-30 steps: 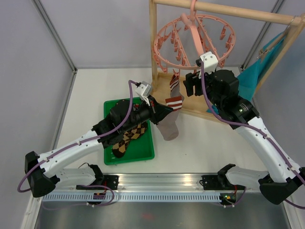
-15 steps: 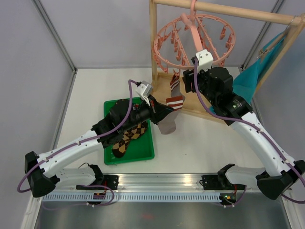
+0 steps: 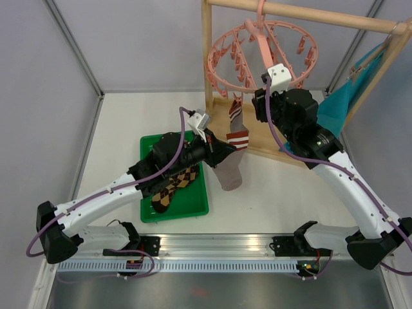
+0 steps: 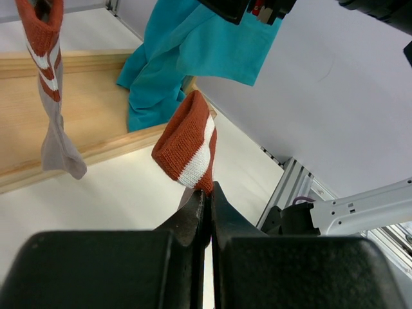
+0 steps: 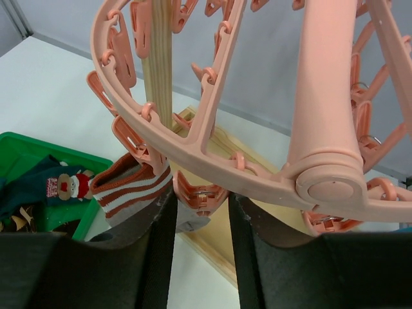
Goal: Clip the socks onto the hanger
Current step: Open the clamp at the hanger.
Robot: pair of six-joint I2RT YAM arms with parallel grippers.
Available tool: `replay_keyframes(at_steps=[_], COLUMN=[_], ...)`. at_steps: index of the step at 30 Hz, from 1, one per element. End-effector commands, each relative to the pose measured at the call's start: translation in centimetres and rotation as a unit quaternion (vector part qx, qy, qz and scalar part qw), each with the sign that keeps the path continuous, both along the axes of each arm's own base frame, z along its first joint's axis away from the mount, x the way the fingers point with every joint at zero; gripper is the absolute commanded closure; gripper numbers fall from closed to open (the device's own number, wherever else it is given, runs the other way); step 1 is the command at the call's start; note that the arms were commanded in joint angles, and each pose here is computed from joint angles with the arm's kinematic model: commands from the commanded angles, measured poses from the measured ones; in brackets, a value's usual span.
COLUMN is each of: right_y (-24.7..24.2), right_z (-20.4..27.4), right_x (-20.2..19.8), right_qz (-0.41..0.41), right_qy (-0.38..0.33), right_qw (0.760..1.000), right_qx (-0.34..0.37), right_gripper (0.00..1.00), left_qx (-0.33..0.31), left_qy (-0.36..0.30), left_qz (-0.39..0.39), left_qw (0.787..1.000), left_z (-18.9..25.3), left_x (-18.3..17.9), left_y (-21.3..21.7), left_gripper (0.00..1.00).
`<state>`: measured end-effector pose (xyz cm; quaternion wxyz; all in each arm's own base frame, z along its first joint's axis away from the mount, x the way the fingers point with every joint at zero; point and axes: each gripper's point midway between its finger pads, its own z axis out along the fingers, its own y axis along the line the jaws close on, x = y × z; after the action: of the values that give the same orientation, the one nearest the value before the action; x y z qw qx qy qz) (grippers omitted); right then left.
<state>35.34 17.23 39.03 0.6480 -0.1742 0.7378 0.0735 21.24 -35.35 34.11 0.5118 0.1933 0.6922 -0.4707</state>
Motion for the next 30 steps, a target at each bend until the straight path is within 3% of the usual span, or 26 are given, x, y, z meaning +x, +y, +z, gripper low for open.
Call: replay_keyframes(at_steps=[1,7,16,30], right_y=[0.3,0.9,2.7,3.6], right_z=[3.1,3.1,4.1,4.4], right_x=[-0.2,-0.4,-0.7,0.1], right_qz=[0.005,0.014,0.040,0.025], right_qy=[-0.031,-0.020,0.014,0.055], right_qw=[0.999,0.999,0.994,0.988], right_qx=[0.029,0.043,0.104,0.144], right_gripper=[0.61,0.73,1.00,1.00], left_qx=[-0.017,-0.013,0.012,0.090], left_qy=[-0.033,-0.035,-0.070,-0.174], left_qz=[-0.004,0.007,0.036,0.128], left_qw=[0.999,0.999,0.997,0.972], left_z=[2.6,2.4,2.9,2.3], left_x=[0.2,1.3,3.8,8.3], left_y=[-0.4,-1.3,-2.5,-1.4], left_gripper=[0.98,0.98,0.98,0.98])
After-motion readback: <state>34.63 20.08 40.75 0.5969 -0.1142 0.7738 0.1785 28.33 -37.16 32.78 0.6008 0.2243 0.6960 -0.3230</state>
